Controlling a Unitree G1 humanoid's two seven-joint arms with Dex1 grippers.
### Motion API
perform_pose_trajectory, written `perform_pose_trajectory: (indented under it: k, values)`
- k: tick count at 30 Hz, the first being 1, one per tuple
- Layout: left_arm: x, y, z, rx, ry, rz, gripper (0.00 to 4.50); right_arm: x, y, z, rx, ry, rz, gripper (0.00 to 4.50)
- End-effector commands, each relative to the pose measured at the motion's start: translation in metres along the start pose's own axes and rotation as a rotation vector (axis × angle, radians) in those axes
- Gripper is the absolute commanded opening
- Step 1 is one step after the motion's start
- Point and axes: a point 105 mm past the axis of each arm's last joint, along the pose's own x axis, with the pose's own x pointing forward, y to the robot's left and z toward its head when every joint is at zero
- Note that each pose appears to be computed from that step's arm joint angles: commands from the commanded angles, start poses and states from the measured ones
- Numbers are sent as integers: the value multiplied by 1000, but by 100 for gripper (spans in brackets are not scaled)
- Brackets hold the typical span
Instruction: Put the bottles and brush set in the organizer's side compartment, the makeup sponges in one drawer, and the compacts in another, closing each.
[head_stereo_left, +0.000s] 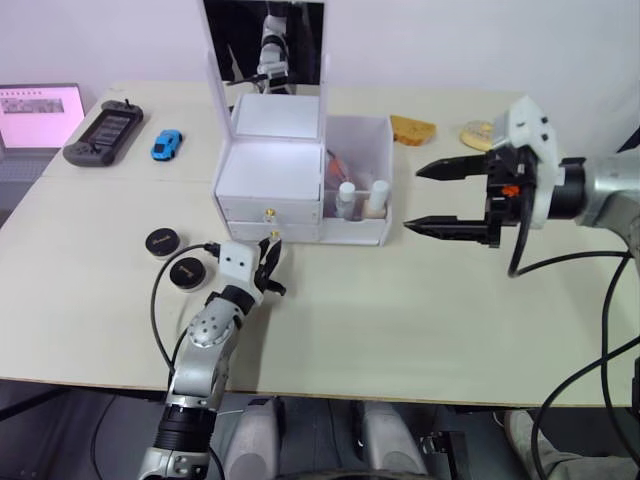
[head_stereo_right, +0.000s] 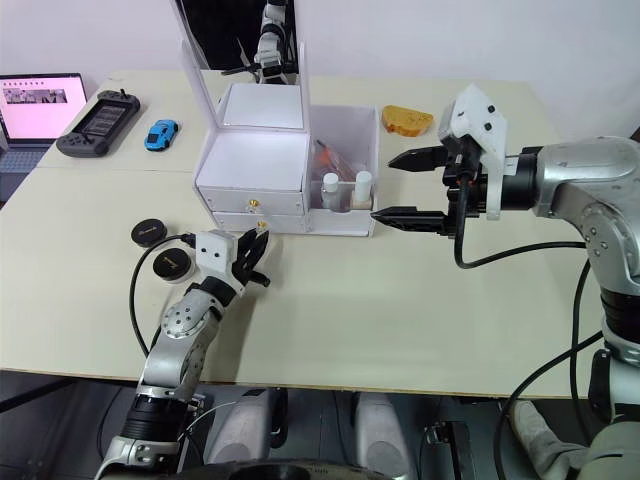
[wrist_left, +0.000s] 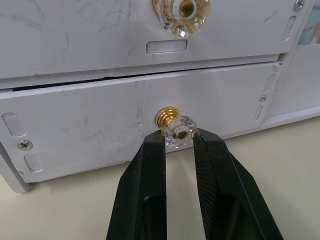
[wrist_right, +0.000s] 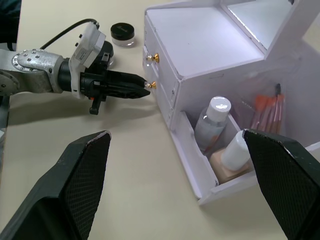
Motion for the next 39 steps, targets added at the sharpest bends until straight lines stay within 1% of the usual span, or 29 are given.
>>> perform_pose_trajectory:
  k: [1,6,11,17,20,27,30,33,39]
  values:
    - [3,-9,18,10,-71,-28,25,-5,1,13,-51,-16,-10,450]
    - [-9,-15,15,48,-51,-67,25,-3,0,11,-46,-17,-3,450]
    - [-30,-13,17,64,-36,-115,25,-2,2,7,-33,-16,7,450]
    - [-55,-18,22,45,-2,-197,25,-1,2,6,-27,-12,25,450]
    - [-64,-17,23,17,1,-196,25,-2,3,5,-27,-13,26,450]
    - [-78,-15,20,17,29,-196,24,1,2,5,-23,-23,28,450]
    - [-84,-10,17,23,47,-180,24,1,1,4,-24,-24,29,450]
    - [-87,-5,16,13,56,-163,22,1,0,4,-27,-25,28,450]
    - [-90,-3,17,-7,56,-171,22,2,-1,2,-32,-30,29,450]
